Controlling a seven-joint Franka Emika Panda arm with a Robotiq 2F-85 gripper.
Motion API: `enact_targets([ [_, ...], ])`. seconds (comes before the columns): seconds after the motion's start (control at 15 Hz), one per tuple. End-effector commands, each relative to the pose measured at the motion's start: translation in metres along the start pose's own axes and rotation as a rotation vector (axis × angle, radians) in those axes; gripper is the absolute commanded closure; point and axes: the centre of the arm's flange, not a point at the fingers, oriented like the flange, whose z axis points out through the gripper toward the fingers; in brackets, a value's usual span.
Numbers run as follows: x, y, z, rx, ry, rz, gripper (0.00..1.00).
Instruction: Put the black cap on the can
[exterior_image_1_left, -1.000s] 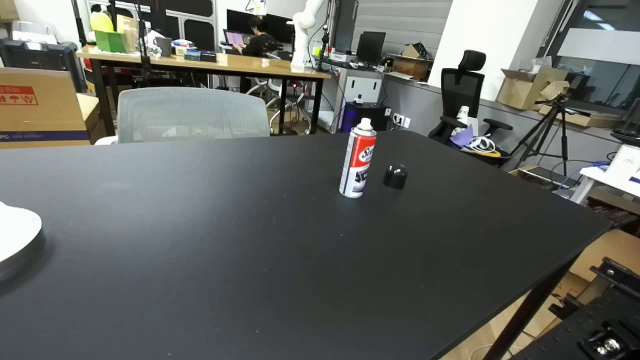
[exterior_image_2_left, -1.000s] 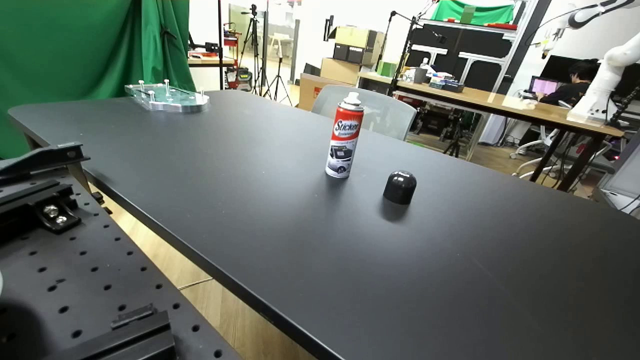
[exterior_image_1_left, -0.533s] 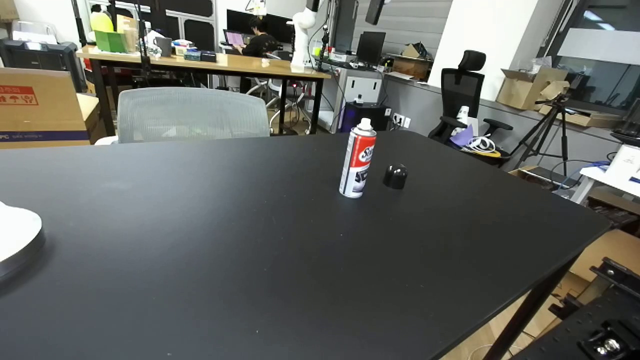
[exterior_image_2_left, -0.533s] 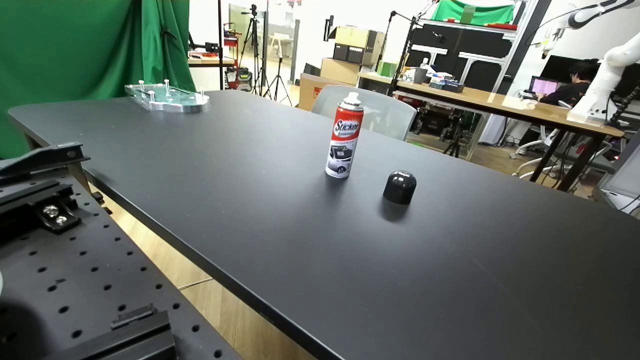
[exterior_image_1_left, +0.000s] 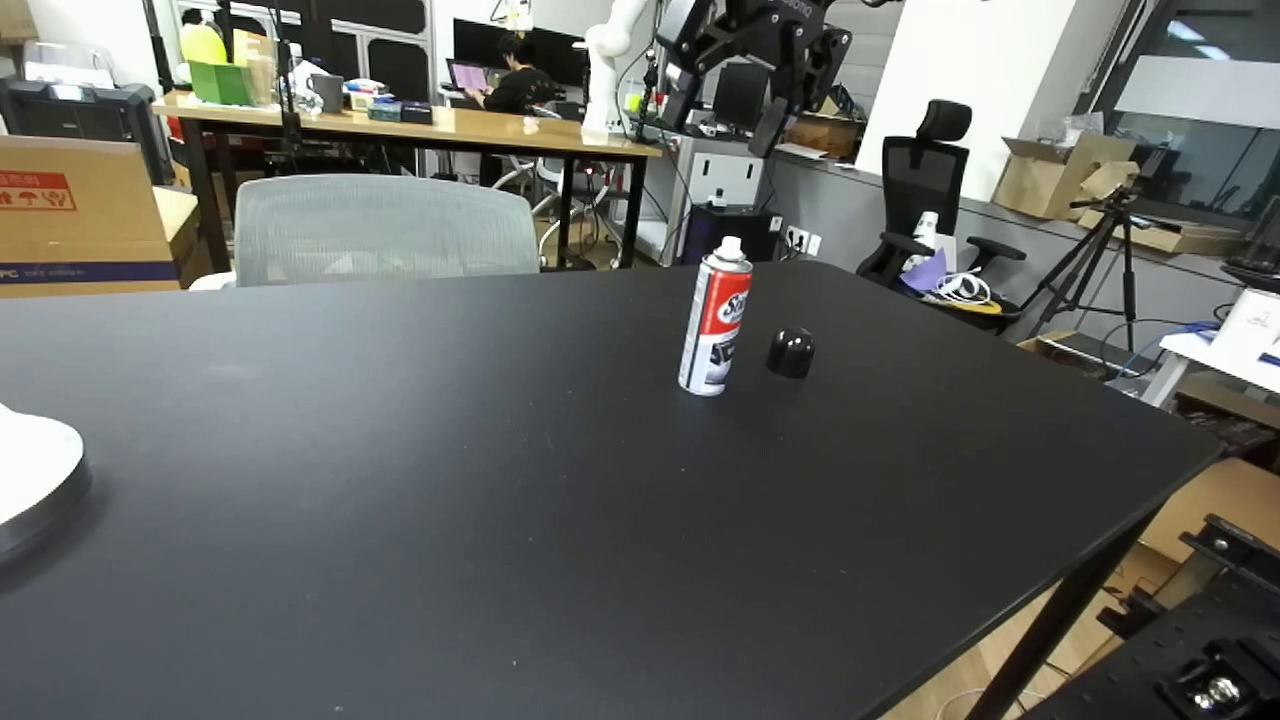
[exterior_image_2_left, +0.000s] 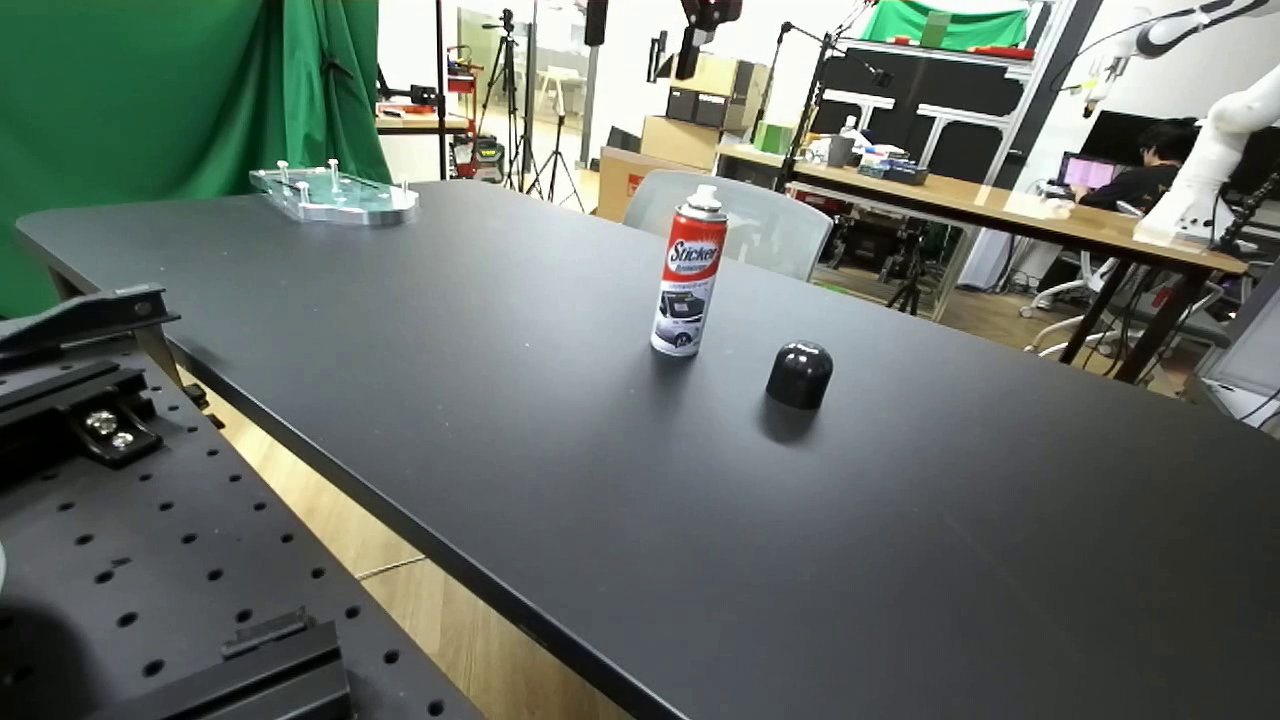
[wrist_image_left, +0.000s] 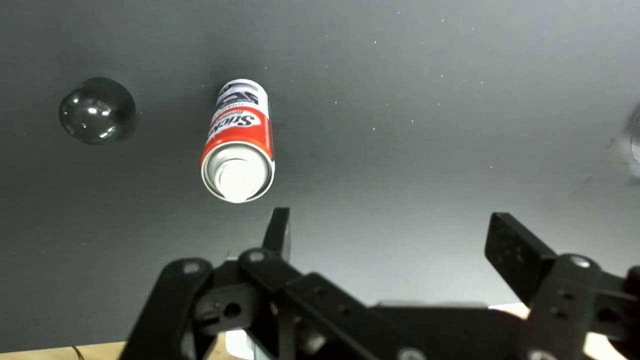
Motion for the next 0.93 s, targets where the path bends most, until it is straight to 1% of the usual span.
enact_targets([
  [0.0,0.0,-0.012,-0.003,-0.007,0.004,-0.03,0.0],
  [0.13,-0.002,-0.013,-0.001,-0.042,0.002,-0.034,0.0],
  [0.27,-0.006,-0.002,0.004,-0.085,-0.017,-0.006,0.0],
  [0.47,-0.014,0.026,0.013,-0.16,-0.06,0.09,0.0],
  [0.6,-0.02,0.046,0.022,-0.196,-0.094,0.156,0.0],
  [0.73,-0.026,0.068,0.035,-0.207,-0.136,0.213,0.0],
  [0.87,-0.03,0.089,0.052,-0.187,-0.161,0.254,0.0],
])
